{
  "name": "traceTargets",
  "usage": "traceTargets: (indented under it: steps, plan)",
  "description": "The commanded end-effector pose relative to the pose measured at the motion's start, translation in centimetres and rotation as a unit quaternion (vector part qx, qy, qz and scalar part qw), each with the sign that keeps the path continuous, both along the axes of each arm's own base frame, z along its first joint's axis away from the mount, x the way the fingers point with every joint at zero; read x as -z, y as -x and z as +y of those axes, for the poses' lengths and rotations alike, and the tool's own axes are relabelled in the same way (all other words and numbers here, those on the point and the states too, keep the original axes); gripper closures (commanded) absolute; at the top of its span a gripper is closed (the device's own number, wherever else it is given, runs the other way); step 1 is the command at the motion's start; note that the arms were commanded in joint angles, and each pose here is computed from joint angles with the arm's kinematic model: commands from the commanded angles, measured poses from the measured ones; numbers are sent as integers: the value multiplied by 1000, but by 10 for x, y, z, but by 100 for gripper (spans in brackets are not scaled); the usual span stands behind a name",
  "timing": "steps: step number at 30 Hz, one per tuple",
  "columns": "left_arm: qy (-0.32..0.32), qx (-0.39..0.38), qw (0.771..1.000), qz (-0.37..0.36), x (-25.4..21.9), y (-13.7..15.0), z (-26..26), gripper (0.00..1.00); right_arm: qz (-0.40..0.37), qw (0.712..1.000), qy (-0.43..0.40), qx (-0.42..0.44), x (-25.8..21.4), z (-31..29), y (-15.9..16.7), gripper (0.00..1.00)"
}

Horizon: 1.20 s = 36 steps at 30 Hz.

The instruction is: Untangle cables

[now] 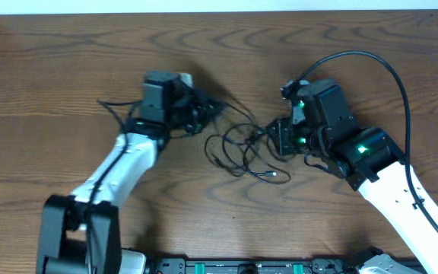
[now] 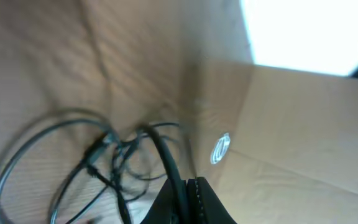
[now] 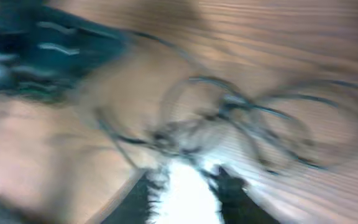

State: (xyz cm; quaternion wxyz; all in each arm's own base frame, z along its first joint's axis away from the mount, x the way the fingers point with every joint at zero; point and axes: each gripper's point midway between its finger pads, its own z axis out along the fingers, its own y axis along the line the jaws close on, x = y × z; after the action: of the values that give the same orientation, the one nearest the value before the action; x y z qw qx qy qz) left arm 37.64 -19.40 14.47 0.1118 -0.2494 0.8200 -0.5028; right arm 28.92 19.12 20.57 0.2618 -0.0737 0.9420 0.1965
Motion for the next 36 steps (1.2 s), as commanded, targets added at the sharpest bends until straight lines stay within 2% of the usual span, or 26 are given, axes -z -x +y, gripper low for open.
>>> traceTargets:
  steps: [1,2,4,9,13,16,19,21,25,29,30,32,33,36]
  plan:
    - [35,9,997,-63,-48,2,26,92,-33,992,103,66,5,-40,-12,34]
    - [38,3,997,-74,-57,2,33,92,-28,992,106,65,7,-41,-11,28]
    - [45,-9,994,-99,-78,4,44,92,-20,992,109,62,11,-41,-9,22]
    - [51,-6,984,-169,-129,23,49,92,13,995,87,44,24,-26,-7,16]
    - [55,10,976,-211,-157,42,40,92,61,997,22,28,36,2,-5,12]
    - [59,21,971,-230,-170,53,33,92,93,992,-63,-50,35,44,2,6]
    - [60,23,970,-233,-173,56,32,92,80,982,-105,-138,31,71,5,5]
    - [66,19,972,-224,-173,55,32,92,56,970,-114,-208,34,86,5,5]
    - [82,11,973,-215,-178,54,32,92,42,953,-99,-284,54,99,12,5]
    - [83,12,969,-234,-185,53,32,92,60,901,-142,-405,63,117,49,14]
    - [83,12,968,-235,-186,53,32,92,59,894,-138,-423,68,118,53,26]
    - [84,12,968,-235,-186,53,32,92,58,895,-110,-428,83,115,50,76]
    - [83,12,968,-235,-186,53,32,92,61,903,-90,-417,90,111,45,97]
    - [79,14,967,-241,-186,53,32,92,78,940,-12,-333,111,88,21,99]
